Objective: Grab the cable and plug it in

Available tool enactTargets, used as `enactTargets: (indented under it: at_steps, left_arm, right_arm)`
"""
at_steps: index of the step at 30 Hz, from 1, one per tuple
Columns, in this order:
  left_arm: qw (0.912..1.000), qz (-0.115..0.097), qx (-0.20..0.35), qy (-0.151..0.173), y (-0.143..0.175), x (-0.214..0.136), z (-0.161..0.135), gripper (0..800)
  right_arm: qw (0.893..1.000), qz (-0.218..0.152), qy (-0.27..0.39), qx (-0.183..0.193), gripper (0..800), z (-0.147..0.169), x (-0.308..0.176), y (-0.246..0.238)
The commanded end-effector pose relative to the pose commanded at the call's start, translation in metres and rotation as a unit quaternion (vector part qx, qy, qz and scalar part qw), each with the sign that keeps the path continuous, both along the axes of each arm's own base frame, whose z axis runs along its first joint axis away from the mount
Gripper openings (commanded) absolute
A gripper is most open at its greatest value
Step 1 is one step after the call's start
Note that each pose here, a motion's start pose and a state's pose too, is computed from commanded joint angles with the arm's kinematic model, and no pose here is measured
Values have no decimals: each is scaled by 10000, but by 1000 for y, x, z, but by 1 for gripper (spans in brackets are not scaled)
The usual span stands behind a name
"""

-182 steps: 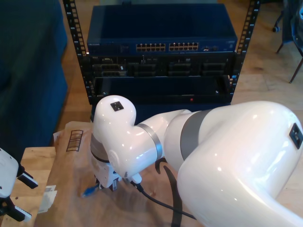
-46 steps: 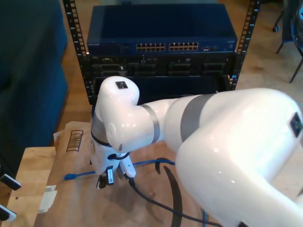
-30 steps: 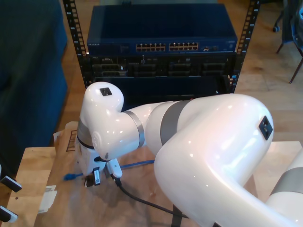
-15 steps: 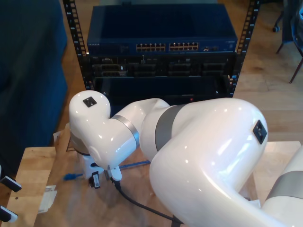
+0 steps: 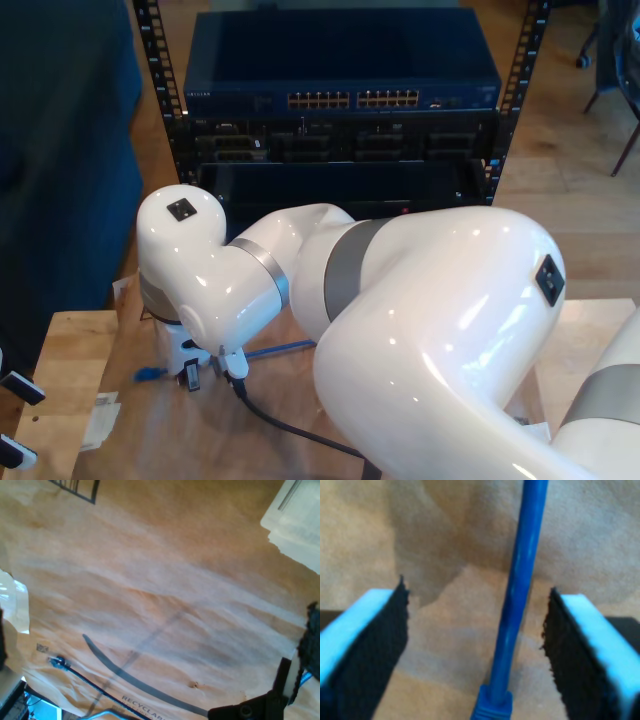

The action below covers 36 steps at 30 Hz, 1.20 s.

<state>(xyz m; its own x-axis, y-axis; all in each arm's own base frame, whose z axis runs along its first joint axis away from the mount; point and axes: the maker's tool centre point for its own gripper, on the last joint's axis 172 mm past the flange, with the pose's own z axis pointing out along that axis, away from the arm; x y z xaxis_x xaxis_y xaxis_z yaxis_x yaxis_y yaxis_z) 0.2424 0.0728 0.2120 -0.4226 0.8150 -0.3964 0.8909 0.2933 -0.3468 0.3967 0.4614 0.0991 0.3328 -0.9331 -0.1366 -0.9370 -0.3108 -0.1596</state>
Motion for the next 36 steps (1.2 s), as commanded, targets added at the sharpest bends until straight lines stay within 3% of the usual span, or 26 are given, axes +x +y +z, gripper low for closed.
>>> enactTargets:
  at_steps: [4, 8, 9, 11, 14, 21, 26, 29, 33, 36]
  left_arm:
    - [10000, 0, 0, 0, 0, 0, 0, 800]
    - [10000, 2, 5, -5, 0, 0, 0, 800]
    - [10000, 2, 5, -5, 0, 0, 0, 800]
    - [10000, 15, 31, -31, 2, 2, -1, 800]
    - [10000, 33, 57, -66, 3, 4, -2, 800]
    - [10000, 31, 38, -51, 1, 3, -4, 800]
    - [10000, -12, 19, -36, -1, 4, -5, 800]
    - [10000, -69, 12, 4, -7, 4, -5, 800]
    - [9997, -123, -175, -140, -25, 17, 2, 800]
    - [9988, -179, -359, -268, -48, 31, 11, 800]
  right_arm:
    - [10000, -5, 10, -2, 342, -1, 0, 0]
    - [10000, -5, 20, -13, 250, -3, -1, 0]
    - [10000, -5, 20, -13, 216, -3, -1, 0]
    - [10000, -12, 21, -13, 62, -3, -1, -1]
    - [10000, 22, 44, -3, 2, -2, -7, 3]
    - [9998, -58, 168, -106, 0, 8, -14, -20]
    - [9946, -1029, 151, 18, 0, 39, 31, -120]
    - [9898, -1405, 198, 132, 0, 53, 39, -157]
    - [9865, -1573, 257, 380, 0, 73, 33, -193]
    - [9795, -1738, 806, 630, 0, 85, 16, -220]
